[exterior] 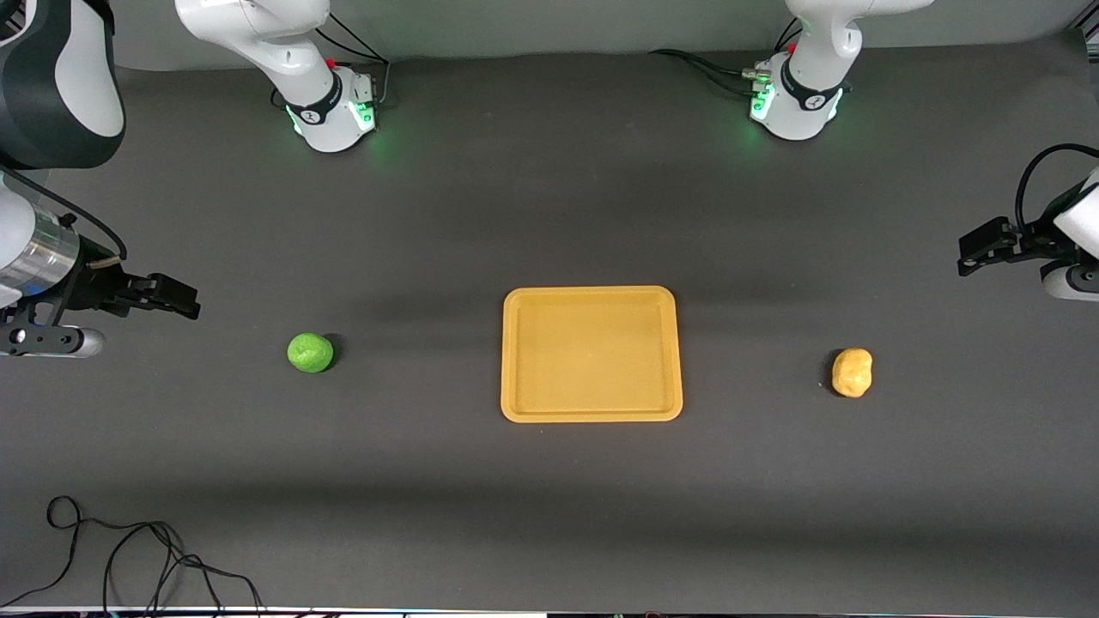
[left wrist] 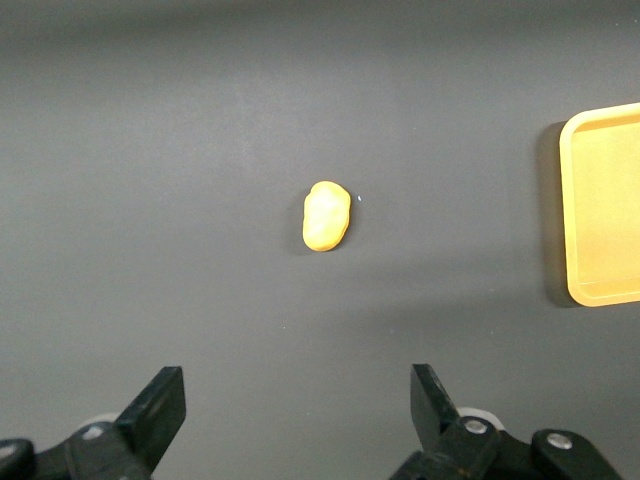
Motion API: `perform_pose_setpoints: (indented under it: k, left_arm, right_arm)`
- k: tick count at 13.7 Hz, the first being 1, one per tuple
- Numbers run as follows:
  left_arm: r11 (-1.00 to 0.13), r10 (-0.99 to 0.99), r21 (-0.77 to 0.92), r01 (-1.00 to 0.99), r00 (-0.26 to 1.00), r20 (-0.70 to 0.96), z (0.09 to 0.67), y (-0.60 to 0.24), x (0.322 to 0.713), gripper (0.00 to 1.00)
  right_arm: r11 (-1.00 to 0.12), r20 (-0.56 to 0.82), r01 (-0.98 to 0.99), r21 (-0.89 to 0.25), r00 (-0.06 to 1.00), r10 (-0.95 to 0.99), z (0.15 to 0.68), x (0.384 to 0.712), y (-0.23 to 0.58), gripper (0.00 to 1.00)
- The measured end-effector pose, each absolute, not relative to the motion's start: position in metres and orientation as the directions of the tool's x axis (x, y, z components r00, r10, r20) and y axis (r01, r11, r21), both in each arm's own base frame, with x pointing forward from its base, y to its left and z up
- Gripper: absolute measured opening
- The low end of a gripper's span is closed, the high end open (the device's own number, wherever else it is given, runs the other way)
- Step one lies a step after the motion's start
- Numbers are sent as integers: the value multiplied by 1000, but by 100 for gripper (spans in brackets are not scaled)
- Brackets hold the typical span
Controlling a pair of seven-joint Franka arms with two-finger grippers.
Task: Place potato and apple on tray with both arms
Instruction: 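Move the left gripper toward the yellow potato while the right gripper waits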
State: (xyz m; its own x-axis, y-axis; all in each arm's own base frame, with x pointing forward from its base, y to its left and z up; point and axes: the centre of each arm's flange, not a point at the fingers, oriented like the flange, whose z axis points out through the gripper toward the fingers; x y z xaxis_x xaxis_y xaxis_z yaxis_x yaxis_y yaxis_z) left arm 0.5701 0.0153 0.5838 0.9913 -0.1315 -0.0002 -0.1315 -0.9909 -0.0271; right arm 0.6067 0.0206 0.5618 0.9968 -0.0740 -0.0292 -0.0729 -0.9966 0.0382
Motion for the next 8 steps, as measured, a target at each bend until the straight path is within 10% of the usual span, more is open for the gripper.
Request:
perform_pose_setpoints:
  k: [8]
  left_arm:
    - [-991, -132, -25, -132, 991, -12, 576, 15, 573, 100]
  right_arm:
    - [-996, -31, -79, 38, 996, -80, 558, 607, 17, 100]
